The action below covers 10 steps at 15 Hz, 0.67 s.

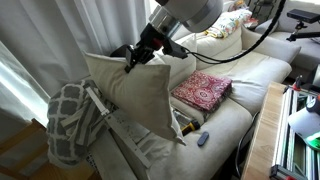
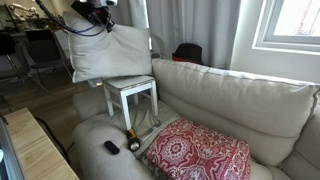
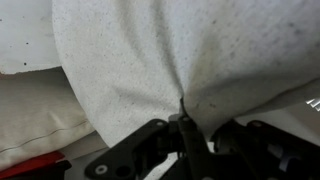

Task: Turn the chair then put the pillow on the chair

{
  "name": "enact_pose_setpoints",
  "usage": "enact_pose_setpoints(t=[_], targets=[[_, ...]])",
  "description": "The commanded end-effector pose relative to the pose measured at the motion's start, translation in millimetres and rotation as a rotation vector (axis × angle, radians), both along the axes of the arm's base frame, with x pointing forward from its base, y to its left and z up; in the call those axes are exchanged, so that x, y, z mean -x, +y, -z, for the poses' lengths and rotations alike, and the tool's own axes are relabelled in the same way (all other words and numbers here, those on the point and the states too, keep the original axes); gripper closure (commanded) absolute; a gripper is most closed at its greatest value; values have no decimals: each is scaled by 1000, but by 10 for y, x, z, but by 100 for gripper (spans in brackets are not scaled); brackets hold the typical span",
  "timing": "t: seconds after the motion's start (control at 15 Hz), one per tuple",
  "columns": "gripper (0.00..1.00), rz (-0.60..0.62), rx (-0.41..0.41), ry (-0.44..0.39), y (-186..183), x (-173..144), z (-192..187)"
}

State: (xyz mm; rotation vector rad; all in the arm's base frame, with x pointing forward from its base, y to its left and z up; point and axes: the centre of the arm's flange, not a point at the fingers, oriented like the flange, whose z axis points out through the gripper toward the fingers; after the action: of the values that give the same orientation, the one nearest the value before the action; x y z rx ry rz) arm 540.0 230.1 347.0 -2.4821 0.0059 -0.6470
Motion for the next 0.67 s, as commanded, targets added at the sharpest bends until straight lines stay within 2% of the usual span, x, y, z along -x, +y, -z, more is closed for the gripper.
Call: enact_pose_setpoints(t=[0.0,0.2,0.4,0.47,0.6], targets=[[96,13,-15,-65,142,-105,11],[96,-37,16,-67,231,-117,106],[94,-74,68,-26,274,-102,252],[59,-80,76,-18,292,-102,283],[59,-88,97,0,312,-101,354]])
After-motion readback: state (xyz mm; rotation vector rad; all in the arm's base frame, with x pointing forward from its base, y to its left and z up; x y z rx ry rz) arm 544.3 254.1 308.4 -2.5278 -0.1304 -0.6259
